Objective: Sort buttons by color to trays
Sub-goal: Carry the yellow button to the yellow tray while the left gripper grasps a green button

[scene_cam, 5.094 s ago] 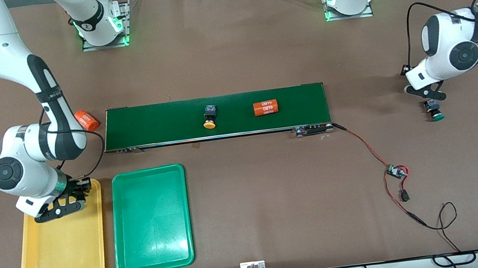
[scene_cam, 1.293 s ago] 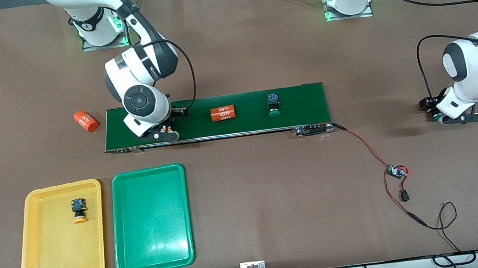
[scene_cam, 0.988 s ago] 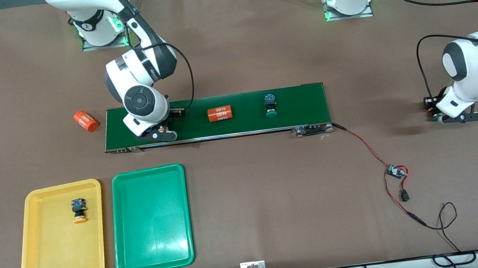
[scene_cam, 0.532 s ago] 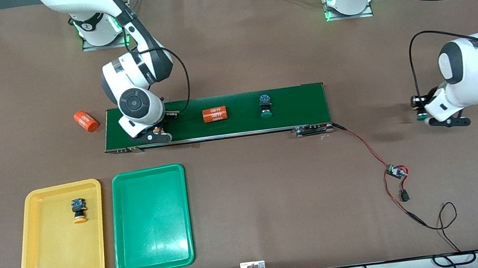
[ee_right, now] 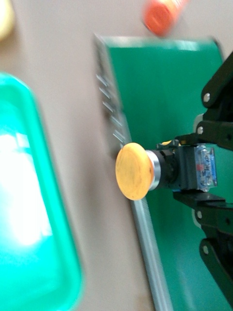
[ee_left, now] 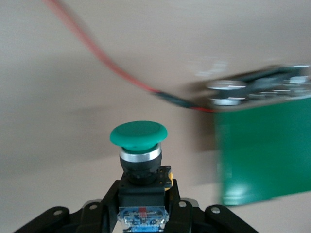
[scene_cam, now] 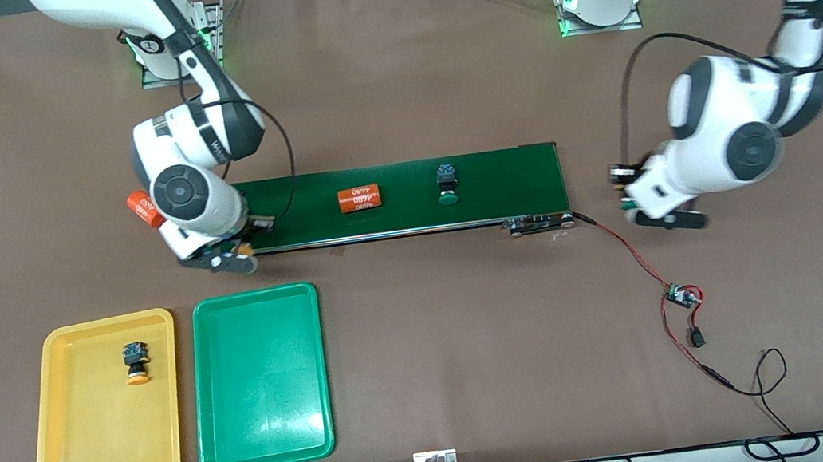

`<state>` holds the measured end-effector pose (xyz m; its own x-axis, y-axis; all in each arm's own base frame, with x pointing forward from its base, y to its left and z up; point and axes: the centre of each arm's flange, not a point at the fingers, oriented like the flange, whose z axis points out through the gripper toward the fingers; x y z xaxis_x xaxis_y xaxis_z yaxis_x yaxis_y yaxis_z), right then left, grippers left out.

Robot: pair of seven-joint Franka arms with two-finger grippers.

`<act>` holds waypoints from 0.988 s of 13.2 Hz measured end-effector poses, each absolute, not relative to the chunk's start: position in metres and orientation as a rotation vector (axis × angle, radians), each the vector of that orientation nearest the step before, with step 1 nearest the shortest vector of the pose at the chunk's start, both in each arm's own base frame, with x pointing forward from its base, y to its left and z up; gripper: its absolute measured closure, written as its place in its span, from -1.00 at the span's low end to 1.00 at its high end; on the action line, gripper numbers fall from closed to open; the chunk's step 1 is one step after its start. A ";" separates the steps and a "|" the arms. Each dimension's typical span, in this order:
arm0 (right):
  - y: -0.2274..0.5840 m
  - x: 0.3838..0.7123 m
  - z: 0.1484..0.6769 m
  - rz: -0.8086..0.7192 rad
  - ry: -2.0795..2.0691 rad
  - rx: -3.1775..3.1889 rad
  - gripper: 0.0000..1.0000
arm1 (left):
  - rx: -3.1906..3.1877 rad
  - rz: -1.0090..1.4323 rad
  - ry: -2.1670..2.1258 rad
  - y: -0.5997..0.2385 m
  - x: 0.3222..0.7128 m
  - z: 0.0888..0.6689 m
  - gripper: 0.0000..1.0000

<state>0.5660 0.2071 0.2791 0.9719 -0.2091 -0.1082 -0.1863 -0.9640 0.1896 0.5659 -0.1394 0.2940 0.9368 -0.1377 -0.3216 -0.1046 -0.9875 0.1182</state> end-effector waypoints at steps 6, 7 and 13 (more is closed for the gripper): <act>0.039 0.651 0.294 -0.002 -0.027 2.926 0.18 | 2.980 -0.463 -0.132 -0.290 0.508 0.275 0.18; 0.014 0.661 0.291 0.022 0.024 2.923 0.18 | 2.977 -0.471 -0.136 -0.292 0.503 0.265 0.18; -0.070 0.694 0.247 0.154 0.253 2.890 0.18 | 2.983 -0.493 -0.111 -0.281 0.506 0.268 -0.39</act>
